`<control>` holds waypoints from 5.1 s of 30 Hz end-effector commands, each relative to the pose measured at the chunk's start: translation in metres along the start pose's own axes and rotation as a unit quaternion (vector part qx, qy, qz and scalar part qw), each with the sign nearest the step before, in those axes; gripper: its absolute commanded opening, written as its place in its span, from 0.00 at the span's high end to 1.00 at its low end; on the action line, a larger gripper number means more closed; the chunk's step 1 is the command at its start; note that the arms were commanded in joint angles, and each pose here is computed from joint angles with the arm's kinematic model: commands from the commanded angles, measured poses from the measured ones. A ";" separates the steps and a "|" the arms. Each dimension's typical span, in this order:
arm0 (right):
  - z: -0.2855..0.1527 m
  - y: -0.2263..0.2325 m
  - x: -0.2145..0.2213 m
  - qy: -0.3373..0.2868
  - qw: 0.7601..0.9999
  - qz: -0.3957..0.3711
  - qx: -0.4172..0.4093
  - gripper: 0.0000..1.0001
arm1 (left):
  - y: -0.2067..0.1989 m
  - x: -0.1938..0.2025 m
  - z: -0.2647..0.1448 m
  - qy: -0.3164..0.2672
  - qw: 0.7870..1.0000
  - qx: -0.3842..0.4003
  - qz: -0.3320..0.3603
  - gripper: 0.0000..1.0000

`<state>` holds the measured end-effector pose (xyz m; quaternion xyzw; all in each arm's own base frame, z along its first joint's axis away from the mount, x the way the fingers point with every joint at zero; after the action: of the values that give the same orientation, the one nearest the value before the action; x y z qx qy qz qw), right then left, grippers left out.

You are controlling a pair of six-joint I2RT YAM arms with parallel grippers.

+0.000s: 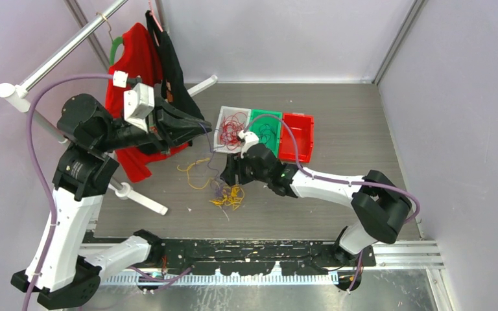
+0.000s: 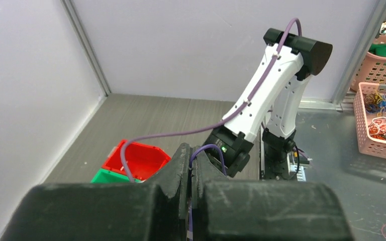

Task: Untangle the cables
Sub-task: Untie the cable.

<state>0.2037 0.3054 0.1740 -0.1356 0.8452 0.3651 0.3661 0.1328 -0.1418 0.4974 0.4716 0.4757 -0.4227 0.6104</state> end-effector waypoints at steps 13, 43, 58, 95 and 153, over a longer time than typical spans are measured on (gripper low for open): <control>-0.024 -0.037 0.029 -0.012 0.998 0.005 0.060 0.35 | 0.023 -0.078 -0.003 -0.076 0.966 -0.073 0.235 1.00; -0.075 0.115 -0.064 -0.109 0.925 -0.146 -0.334 0.20 | 0.041 -0.111 -0.001 -0.083 0.938 -0.115 0.316 1.00; -0.101 0.095 -0.082 -0.181 0.950 -0.139 -0.212 0.99 | 0.016 0.001 -0.016 0.059 0.986 -0.101 0.120 0.91; -0.126 0.108 -0.088 -0.171 0.942 -0.128 -0.258 0.99 | -0.012 0.096 -0.028 0.085 0.992 -0.080 0.038 0.67; -0.077 0.122 -0.068 -0.100 0.936 -0.030 -0.335 0.80 | 0.015 0.039 -0.003 0.049 0.984 -0.043 0.167 1.00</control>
<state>0.1487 0.3268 0.3100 -0.2556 0.6545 0.6003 0.3820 0.1615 -0.1360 0.4238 0.5592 0.4817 -0.2483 0.6274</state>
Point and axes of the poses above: each gripper's point midway between its finger pads, its own z axis out along the fingers, its own y axis along the line the jaws close on, x = y × z, the point moved 9 cm from there along -z, back along the fingers, and after that the axes turned 4 degrees about z, right-handed, at the moved point
